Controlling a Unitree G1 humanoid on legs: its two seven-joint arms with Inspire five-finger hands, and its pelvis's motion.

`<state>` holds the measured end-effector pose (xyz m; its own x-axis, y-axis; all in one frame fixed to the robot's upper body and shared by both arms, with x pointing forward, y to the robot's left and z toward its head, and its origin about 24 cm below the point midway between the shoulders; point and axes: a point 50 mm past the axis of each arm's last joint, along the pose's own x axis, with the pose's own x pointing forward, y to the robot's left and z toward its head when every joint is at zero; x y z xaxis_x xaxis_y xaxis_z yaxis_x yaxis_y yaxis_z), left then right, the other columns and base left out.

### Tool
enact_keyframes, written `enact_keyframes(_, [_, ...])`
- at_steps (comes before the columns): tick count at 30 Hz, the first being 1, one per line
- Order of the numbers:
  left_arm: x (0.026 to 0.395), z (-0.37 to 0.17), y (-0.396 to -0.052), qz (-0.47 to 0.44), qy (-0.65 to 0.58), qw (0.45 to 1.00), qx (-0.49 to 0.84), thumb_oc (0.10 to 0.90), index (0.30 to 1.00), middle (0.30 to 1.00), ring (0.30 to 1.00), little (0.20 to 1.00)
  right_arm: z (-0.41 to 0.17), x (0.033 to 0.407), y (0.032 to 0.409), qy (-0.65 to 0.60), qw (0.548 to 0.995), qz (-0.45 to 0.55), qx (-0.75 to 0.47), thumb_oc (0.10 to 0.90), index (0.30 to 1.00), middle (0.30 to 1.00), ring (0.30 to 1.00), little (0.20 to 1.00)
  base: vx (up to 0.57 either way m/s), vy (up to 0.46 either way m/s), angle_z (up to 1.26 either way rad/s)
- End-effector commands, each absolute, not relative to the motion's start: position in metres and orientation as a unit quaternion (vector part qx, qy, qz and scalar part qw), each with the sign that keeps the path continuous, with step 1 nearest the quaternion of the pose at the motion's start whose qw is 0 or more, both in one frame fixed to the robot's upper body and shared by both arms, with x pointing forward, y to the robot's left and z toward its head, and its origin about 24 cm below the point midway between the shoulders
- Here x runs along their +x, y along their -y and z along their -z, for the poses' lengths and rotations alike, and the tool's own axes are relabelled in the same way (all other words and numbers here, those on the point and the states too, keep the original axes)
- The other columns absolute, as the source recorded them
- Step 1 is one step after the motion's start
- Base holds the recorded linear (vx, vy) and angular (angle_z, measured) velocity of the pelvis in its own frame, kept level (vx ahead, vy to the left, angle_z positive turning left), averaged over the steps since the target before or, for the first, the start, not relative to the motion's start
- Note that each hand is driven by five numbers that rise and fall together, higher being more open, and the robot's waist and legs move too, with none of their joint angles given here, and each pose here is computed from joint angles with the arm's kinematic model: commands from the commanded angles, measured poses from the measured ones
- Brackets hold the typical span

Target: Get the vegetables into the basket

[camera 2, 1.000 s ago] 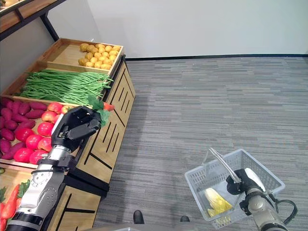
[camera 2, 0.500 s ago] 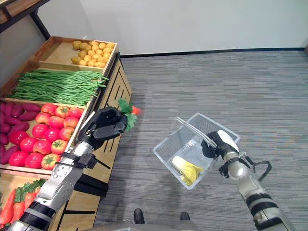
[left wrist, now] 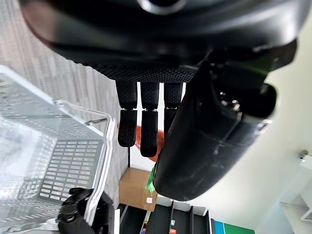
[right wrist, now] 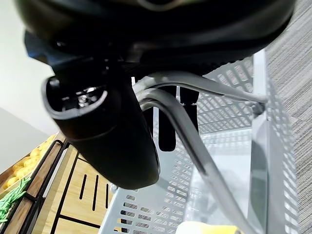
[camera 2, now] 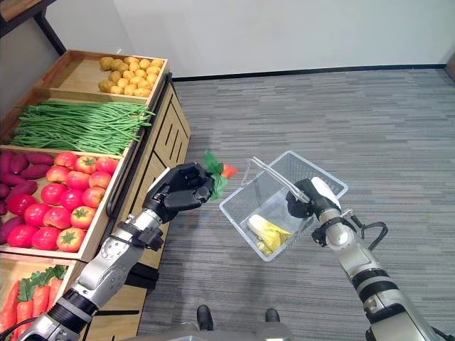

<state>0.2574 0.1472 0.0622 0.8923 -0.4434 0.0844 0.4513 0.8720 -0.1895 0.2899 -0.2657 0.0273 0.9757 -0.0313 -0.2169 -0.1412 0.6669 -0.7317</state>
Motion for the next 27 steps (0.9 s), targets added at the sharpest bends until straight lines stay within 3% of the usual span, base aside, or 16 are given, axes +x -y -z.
enact_keyframes(1, [0.282, -0.097, -0.135, 0.244, 0.107, 0.96, -0.09, 0.4, 0.3, 0.3, 0.3, 0.3, -0.147, 0.333, 0.213, 0.181, 0.925, -0.022, -0.333, 0.4, 0.3, 0.3, 0.3, 0.3, 0.01, -0.007, -0.06])
enact_keyframes(27, [0.294, -0.038, -0.125, 0.144, 0.001, 0.989, -0.031, 0.4, 0.3, 0.3, 0.3, 0.3, -0.145, 0.29, 0.135, 0.25, 0.932, -0.186, -0.183, 0.4, 0.3, 0.3, 0.3, 0.3, 0.0, -0.001, -0.01])
